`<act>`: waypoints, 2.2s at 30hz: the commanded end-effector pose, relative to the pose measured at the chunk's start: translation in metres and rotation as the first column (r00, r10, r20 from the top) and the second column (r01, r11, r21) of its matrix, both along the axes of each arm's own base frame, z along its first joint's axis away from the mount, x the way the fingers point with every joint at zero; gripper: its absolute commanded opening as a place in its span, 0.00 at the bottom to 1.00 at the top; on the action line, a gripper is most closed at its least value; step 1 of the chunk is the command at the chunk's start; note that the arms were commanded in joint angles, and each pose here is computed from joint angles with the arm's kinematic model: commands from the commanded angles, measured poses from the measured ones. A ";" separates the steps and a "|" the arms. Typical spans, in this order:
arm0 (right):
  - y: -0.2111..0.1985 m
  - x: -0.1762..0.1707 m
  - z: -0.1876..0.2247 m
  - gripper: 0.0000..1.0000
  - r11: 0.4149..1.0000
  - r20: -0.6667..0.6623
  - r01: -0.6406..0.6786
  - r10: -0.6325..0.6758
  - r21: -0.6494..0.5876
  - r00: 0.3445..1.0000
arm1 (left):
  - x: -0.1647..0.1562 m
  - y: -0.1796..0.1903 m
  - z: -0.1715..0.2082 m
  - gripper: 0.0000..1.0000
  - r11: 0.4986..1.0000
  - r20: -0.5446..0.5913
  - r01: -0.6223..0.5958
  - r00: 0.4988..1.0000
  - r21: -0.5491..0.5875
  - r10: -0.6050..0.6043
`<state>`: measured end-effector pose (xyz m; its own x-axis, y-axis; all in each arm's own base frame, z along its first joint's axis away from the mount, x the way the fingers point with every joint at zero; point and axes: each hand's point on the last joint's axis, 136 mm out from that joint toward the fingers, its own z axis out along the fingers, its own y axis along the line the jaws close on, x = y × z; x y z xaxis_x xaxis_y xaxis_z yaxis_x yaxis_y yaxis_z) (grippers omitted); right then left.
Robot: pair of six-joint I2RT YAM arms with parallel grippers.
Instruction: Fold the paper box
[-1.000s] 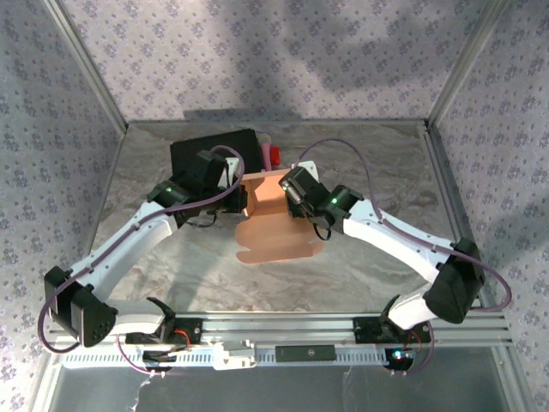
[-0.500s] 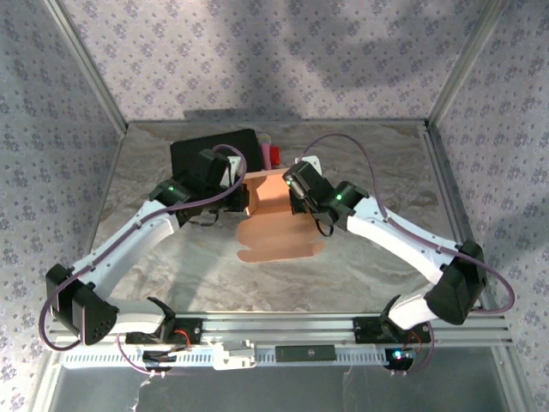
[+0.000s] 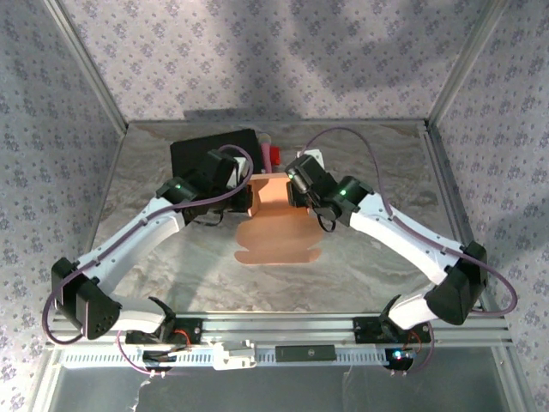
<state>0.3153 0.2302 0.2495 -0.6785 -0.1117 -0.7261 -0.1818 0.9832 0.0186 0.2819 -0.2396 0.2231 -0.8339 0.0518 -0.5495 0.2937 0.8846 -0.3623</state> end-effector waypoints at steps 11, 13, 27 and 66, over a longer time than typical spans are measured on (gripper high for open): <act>-0.006 0.006 0.010 0.42 0.999 0.001 0.012 -0.012 0.030 1.000 | 0.003 -0.004 0.013 0.00 1.000 0.011 -0.012 1.000 0.002 0.012; -0.008 0.008 0.010 0.34 1.000 0.010 0.022 -0.022 0.021 1.000 | 0.003 -0.004 0.012 0.00 1.000 0.009 -0.011 1.000 0.003 0.011; -0.025 0.013 0.007 0.00 0.983 0.078 0.135 -0.126 -0.122 0.989 | 0.003 -0.012 0.012 0.00 1.000 0.004 0.002 1.000 0.004 -0.002; -0.009 -0.004 -0.021 0.24 0.993 0.012 0.108 -0.109 0.049 0.994 | 0.005 -0.013 0.011 0.00 1.000 0.017 -0.007 1.000 0.001 0.007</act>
<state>0.3061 0.2223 0.2278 -0.6893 -0.0159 -0.7243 -0.1052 0.9914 0.0783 0.2852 -0.2486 0.2172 -0.8439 0.0645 -0.5327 0.2807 0.8992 -0.3357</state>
